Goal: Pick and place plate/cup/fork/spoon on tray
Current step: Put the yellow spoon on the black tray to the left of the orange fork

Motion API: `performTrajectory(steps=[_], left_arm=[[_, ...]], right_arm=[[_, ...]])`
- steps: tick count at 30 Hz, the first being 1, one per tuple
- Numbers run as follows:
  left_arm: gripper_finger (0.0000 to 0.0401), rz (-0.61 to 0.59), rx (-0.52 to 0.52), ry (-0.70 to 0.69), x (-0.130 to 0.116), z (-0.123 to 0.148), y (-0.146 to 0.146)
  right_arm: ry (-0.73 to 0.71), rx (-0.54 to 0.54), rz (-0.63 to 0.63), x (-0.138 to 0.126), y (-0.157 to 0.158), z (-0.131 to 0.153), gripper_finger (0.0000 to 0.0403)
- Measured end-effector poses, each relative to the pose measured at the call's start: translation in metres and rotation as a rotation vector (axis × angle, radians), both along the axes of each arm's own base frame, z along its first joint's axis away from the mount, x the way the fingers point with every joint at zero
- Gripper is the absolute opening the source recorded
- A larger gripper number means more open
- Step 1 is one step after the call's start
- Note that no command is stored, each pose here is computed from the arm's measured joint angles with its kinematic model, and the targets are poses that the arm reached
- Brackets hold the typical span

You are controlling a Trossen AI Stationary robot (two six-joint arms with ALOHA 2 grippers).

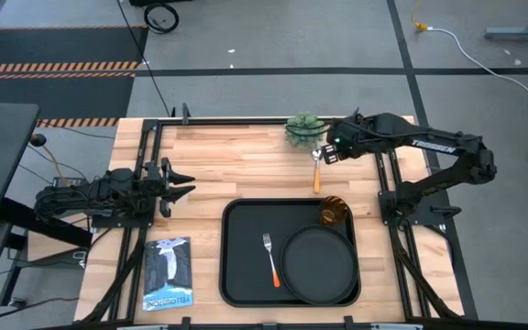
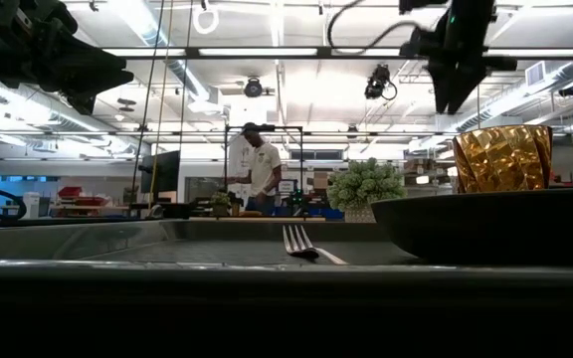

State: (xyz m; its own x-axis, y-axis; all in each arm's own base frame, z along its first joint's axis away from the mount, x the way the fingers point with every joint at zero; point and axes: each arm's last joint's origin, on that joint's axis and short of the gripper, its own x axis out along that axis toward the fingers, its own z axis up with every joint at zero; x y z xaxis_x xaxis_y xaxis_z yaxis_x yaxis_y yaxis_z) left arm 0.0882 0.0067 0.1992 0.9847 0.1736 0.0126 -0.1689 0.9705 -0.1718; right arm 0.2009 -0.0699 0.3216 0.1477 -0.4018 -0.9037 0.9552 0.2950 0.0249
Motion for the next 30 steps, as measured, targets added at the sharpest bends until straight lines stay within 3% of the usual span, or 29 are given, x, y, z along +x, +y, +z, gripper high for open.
performTrajectory(steps=[13, 22, 30], left_arm=[[0.0134, 0.000, 0.001, -0.002, 0.000, 0.000, 0.000], [0.0134, 0.000, 0.000, -0.001, 0.000, 0.000, 0.000], [0.0134, -0.004, -0.001, -0.001, 0.000, 0.000, 0.000]], right_arm=[[0.157, 0.133, -0.002, 0.047, -0.031, -0.100, 0.0131], [0.156, 0.171, 0.030, 0.074, -0.040, -0.137, 0.0181], [0.191, 0.087, 0.010, 0.088, -0.040, -0.161, 0.0184]])
